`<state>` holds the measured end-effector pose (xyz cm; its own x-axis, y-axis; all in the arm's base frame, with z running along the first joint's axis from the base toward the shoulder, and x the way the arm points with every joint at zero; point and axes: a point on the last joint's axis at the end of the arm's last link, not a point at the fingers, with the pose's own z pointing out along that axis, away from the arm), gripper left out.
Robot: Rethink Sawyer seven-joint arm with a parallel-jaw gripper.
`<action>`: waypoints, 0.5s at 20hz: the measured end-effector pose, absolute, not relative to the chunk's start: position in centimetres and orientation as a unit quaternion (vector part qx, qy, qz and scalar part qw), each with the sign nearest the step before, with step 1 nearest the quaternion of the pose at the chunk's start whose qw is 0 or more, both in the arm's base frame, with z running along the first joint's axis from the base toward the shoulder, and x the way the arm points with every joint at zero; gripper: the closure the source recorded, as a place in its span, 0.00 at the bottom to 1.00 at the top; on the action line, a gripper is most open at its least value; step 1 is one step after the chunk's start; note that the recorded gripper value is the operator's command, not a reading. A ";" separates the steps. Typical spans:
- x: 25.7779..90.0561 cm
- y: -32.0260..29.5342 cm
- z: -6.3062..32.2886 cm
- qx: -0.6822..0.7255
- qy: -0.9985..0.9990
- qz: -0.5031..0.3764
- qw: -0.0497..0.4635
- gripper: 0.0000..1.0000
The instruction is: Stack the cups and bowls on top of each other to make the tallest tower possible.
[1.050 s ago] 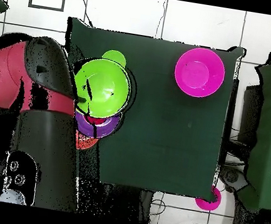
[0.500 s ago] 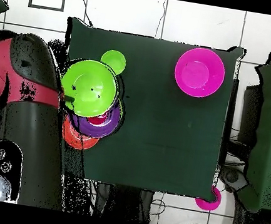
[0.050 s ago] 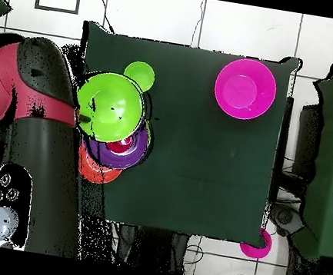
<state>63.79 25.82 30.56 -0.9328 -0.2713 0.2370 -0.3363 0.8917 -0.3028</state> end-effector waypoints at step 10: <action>62.3 26.0 32.2 0.146 -0.959 0.200 0.135 1.00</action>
<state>62.32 25.98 32.16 -0.9213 -0.2256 0.3168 -0.3335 0.8772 -0.3453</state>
